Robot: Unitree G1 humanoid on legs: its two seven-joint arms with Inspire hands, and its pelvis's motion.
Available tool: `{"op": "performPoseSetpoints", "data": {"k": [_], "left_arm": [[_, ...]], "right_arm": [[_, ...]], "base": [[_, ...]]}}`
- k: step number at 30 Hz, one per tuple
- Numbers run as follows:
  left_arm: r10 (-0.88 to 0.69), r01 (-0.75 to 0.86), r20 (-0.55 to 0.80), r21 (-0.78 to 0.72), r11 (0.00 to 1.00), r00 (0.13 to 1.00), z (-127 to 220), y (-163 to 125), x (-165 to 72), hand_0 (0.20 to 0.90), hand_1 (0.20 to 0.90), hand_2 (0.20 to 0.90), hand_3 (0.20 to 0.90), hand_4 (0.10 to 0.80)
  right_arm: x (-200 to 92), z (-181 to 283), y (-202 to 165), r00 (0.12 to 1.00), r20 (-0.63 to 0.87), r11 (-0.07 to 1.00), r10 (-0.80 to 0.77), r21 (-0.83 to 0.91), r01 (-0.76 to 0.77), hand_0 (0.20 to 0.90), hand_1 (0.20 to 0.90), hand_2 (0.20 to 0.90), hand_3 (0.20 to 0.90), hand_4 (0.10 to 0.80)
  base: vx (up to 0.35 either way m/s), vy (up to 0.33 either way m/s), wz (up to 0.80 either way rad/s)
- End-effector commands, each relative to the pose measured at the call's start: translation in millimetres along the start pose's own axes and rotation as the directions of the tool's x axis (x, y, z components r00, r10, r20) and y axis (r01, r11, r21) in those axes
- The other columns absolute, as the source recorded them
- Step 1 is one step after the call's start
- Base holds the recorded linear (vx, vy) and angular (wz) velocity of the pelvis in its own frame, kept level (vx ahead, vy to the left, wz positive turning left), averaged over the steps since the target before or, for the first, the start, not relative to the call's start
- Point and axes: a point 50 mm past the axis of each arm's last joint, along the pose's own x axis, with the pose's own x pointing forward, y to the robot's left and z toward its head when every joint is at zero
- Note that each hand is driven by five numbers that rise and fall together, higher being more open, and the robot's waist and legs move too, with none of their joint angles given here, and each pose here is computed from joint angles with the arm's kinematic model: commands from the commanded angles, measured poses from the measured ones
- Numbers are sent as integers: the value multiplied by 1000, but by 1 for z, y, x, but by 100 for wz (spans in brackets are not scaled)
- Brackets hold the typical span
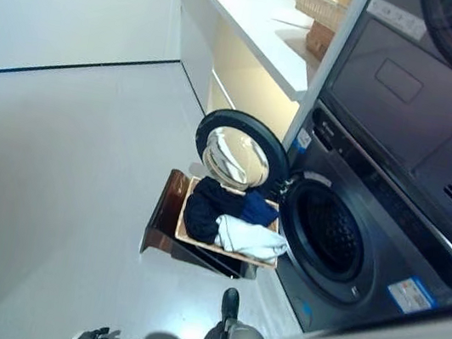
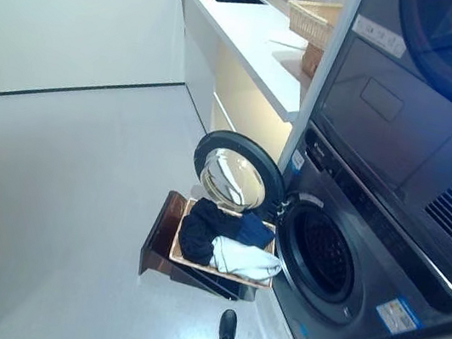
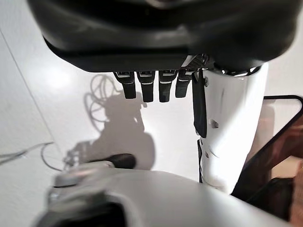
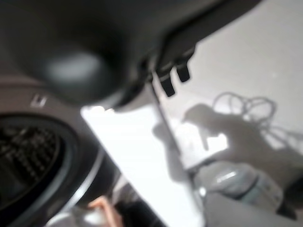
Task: Pick up the clothes and place them into the washing machine
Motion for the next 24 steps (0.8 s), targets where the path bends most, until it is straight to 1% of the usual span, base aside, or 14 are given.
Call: {"op": "performPoseSetpoints", "data": {"k": [1,4,5,6,9,10,17,24], "left_arm": [[38,-36,86,-32,999,996,26,6,4,900,900,900,900,800],[40,-35,94,-59,998,995,30,1,5,900,900,900,900,800],[41,-33,133,-67,997,990,42,-1,6,900,900,900,900,800],[41,-33,133,-67,997,990,42,-1,6,900,900,900,900,800],[28,-19,198,-49,999,980,62,-7,7,900,900,900,900,800],[20,-13,206,-36,999,978,64,-9,7,900,900,900,900,800],[0,0,250,1,1000,968,75,-11,7,900,900,900,900,800],[0,-1,222,8,1000,975,68,-8,7,900,900,900,900,800]], "right_arm": [[5,38,-4,992,126,999,-29,27,26,900,900,900,900,800],[7,48,-8,987,155,999,-46,34,41,900,900,900,900,800],[7,57,-13,980,185,996,-70,72,58,900,900,900,900,800],[7,57,-13,980,185,996,-70,72,58,900,900,900,900,800],[8,64,-21,975,198,993,-103,83,88,900,900,900,900,800],[9,65,-23,974,198,992,-107,87,91,900,900,900,900,800],[8,63,-21,976,198,994,-93,76,80,900,900,900,900,800],[8,47,-21,985,150,995,-89,56,81,900,900,900,900,800]], "base": [[351,-306,29],[271,-277,59],[93,-127,48],[142,-194,72],[144,-167,50],[148,-127,31],[70,-29,7],[45,-22,-1]]}}
